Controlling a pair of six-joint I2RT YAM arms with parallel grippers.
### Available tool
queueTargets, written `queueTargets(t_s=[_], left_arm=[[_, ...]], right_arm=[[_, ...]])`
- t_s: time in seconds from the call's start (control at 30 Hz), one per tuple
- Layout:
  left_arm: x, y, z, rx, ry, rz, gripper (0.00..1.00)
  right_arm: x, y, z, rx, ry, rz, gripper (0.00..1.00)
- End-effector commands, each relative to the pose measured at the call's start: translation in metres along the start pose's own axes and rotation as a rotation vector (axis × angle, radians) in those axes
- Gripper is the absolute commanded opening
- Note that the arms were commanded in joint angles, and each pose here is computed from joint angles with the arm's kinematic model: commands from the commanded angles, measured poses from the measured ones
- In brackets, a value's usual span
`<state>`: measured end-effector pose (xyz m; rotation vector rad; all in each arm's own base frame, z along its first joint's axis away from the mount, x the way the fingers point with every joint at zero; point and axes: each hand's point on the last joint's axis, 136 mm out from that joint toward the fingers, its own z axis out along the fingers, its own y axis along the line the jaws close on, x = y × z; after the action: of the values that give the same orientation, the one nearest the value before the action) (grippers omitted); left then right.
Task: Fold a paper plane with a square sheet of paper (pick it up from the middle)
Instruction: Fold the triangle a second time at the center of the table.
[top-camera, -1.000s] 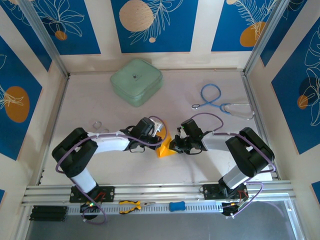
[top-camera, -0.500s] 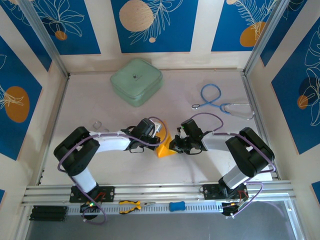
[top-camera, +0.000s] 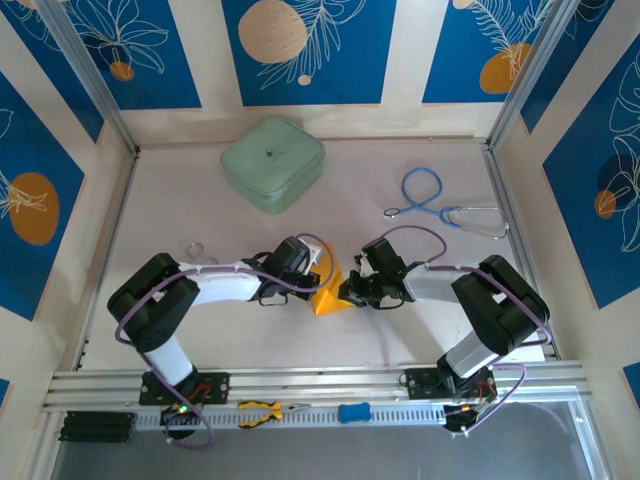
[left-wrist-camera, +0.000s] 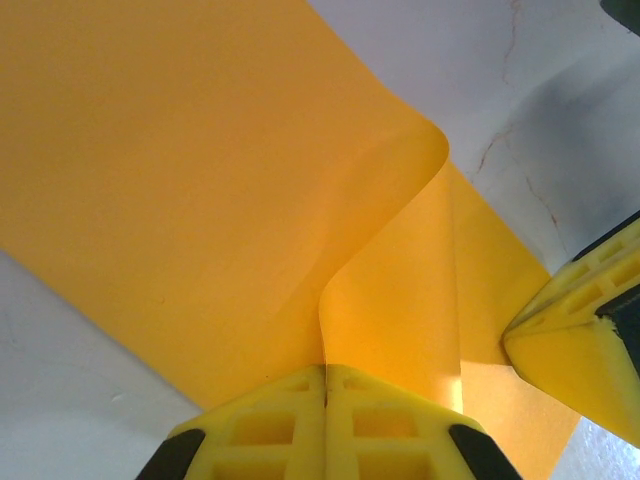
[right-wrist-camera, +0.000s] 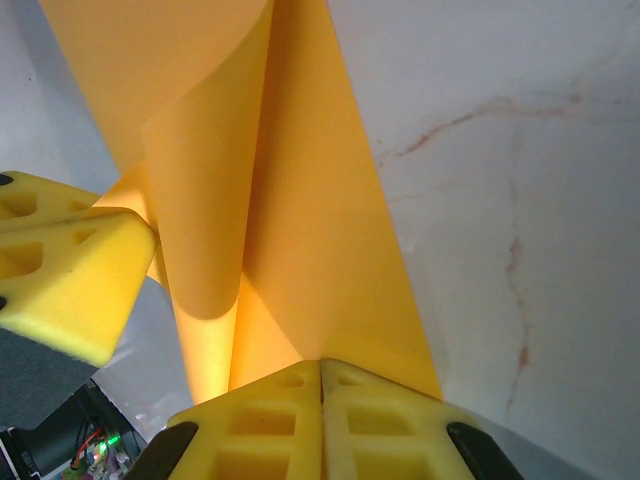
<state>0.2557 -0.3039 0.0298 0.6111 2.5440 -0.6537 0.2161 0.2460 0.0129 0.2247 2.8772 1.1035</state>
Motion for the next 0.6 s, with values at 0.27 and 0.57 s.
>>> queueTargets(t_s=[0.27, 0.57], left_arm=[[-0.0006, 0.0096, 0.0034, -0.038, 0.005, 0.008, 0.00], [-0.0010, 0.0093, 0.0037, -0.037, 0.001, 0.004, 0.00]], right_arm=[[0.0171, -0.0254, 0.0002, 0.100, 0.049, 0.030, 0.09], [0.0171, -0.0252, -0.0004, 0.101, 0.048, 0.030, 0.09]])
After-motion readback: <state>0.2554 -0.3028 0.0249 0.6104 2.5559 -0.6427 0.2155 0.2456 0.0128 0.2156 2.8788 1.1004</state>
